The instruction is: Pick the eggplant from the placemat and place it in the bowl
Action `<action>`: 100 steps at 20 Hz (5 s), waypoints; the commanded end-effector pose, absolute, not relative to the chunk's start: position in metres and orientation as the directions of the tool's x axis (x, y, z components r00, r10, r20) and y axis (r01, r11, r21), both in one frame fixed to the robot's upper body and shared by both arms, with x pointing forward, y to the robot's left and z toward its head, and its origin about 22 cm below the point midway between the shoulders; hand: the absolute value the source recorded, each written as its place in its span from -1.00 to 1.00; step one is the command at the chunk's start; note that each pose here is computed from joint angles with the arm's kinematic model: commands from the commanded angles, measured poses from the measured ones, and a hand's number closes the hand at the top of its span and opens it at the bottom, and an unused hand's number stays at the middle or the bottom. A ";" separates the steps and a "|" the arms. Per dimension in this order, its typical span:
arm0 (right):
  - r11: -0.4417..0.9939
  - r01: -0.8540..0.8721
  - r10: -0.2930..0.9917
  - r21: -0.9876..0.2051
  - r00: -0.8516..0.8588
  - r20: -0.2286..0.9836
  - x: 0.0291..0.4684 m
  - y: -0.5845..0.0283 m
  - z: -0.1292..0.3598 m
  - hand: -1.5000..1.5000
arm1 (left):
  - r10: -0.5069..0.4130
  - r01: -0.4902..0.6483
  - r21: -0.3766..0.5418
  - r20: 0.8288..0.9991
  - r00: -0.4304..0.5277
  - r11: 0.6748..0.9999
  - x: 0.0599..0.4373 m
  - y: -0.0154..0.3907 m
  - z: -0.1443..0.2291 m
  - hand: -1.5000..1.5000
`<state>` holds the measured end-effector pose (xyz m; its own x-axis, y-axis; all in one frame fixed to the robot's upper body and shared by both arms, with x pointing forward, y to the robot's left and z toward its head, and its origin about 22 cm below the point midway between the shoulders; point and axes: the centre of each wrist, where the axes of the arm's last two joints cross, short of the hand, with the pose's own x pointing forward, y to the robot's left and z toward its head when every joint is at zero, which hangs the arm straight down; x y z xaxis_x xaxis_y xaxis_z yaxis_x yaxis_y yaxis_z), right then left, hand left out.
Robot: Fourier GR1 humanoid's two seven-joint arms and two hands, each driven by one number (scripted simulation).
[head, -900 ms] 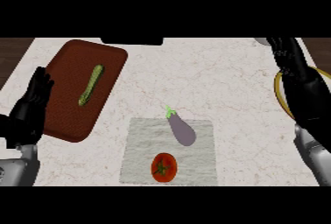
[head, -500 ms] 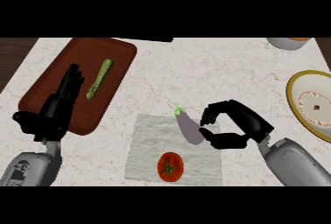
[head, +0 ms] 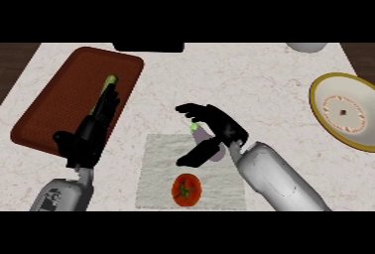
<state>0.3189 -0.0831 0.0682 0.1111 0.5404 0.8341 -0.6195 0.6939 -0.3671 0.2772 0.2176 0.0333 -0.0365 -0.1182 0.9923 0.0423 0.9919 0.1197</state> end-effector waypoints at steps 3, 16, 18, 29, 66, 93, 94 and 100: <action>0.613 -0.623 0.653 -0.486 0.054 0.755 0.354 -0.030 0.125 -1.00 | -0.115 0.048 0.116 0.993 -0.027 0.992 0.278 0.212 0.023 0.00; 0.411 -0.780 0.883 -0.472 0.214 0.417 0.408 -0.010 0.129 -1.00 | -0.117 0.063 0.120 0.992 -0.044 0.991 0.279 0.217 0.036 0.00; 0.383 -0.822 0.899 -0.423 0.224 0.377 0.415 -0.011 0.135 -1.00 | -0.098 0.078 0.100 0.995 -0.029 0.992 0.283 0.195 0.026 0.00; 0.339 -0.879 0.919 -0.337 0.233 0.317 0.416 -0.022 0.103 -1.00 | -0.118 0.065 0.121 0.992 -0.053 0.991 0.279 0.207 0.031 0.00; 0.414 -0.854 0.894 -0.314 0.315 0.320 0.376 -0.056 0.030 -1.00 | -0.100 0.027 0.100 0.995 -0.018 0.995 0.263 0.222 0.031 0.00; 0.426 -0.791 0.726 -0.440 0.009 0.688 0.345 -0.138 0.027 1.00 | -0.110 -0.056 0.111 0.994 0.024 0.992 0.264 0.233 0.018 0.00; 0.491 -0.729 0.666 -0.477 -0.039 0.745 0.354 -0.149 0.049 1.00 | -0.117 -0.077 0.119 0.993 0.029 0.990 0.263 0.242 0.016 0.00; 0.690 -0.559 0.371 -0.460 -0.272 0.888 0.327 -0.220 0.068 1.00 | -0.123 -0.127 0.127 0.991 0.045 0.984 0.256 0.247 0.010 0.00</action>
